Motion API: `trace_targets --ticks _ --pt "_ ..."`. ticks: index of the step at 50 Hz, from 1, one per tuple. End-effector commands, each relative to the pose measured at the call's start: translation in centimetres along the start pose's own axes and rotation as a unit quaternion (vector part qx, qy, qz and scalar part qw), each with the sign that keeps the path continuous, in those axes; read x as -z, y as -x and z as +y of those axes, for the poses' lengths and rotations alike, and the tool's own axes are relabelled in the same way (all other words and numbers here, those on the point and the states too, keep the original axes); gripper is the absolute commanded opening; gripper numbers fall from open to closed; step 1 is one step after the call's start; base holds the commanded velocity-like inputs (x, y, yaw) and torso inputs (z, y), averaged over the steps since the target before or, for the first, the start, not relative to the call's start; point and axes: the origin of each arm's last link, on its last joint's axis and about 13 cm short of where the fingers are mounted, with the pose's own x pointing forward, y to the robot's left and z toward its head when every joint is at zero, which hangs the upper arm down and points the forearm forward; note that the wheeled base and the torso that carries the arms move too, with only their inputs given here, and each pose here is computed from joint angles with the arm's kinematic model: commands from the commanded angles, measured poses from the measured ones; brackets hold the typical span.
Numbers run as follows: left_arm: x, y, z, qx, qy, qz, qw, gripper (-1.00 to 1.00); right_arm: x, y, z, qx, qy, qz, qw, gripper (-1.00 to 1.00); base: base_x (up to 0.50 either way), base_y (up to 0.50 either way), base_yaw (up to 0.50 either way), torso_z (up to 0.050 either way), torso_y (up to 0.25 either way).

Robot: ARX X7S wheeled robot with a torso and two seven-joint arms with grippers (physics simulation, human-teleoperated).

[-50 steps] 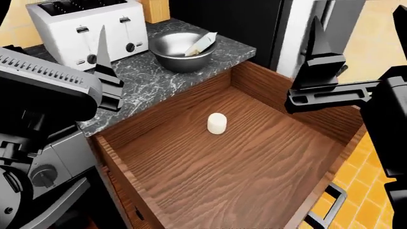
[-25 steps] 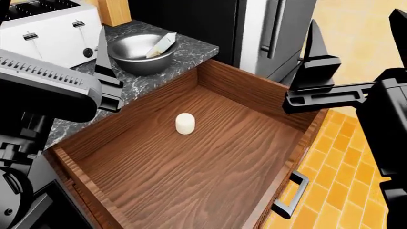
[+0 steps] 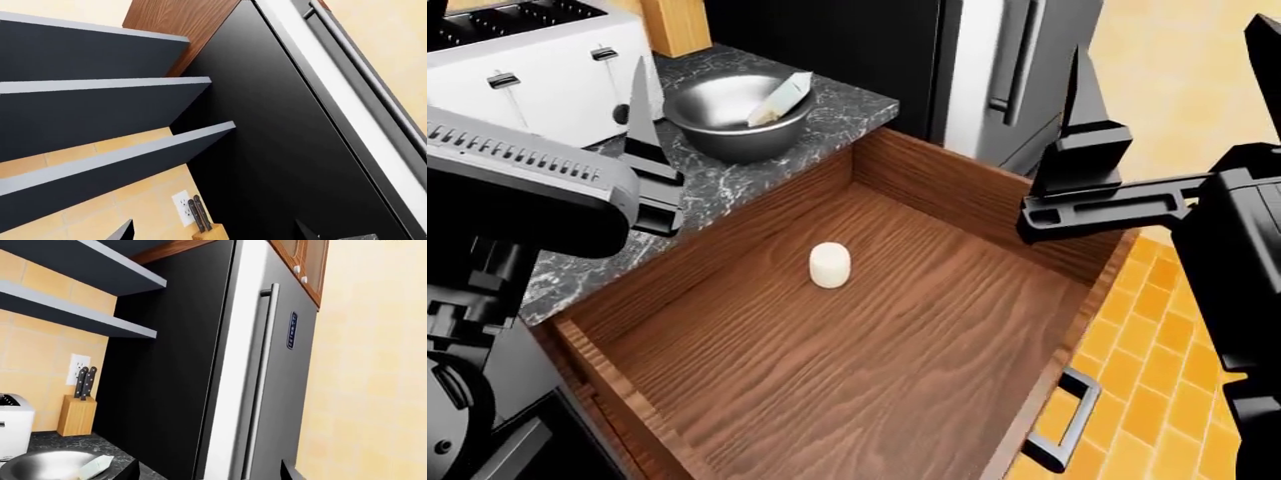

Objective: Place the bar in the bowl and close the drawer.

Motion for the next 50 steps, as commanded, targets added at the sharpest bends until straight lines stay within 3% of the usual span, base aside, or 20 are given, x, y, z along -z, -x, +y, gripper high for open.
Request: trace_targets --ticks 1,50 --pt "0.05 0.10 0.00 -0.001 -0.001 0.002 1.000 1.00 0.00 0.09 0.01 -0.002 0.003 -0.003 1.000 1.00 0.26 0.00 0.00 0.000 0.000" --pt "0.08 -0.11 -0.12 0.001 -0.004 0.001 1.000 1.00 0.08 0.16 -0.18 0.011 0.007 -0.005 1.000 1.00 0.09 0.01 0.00 0.000 0.000"
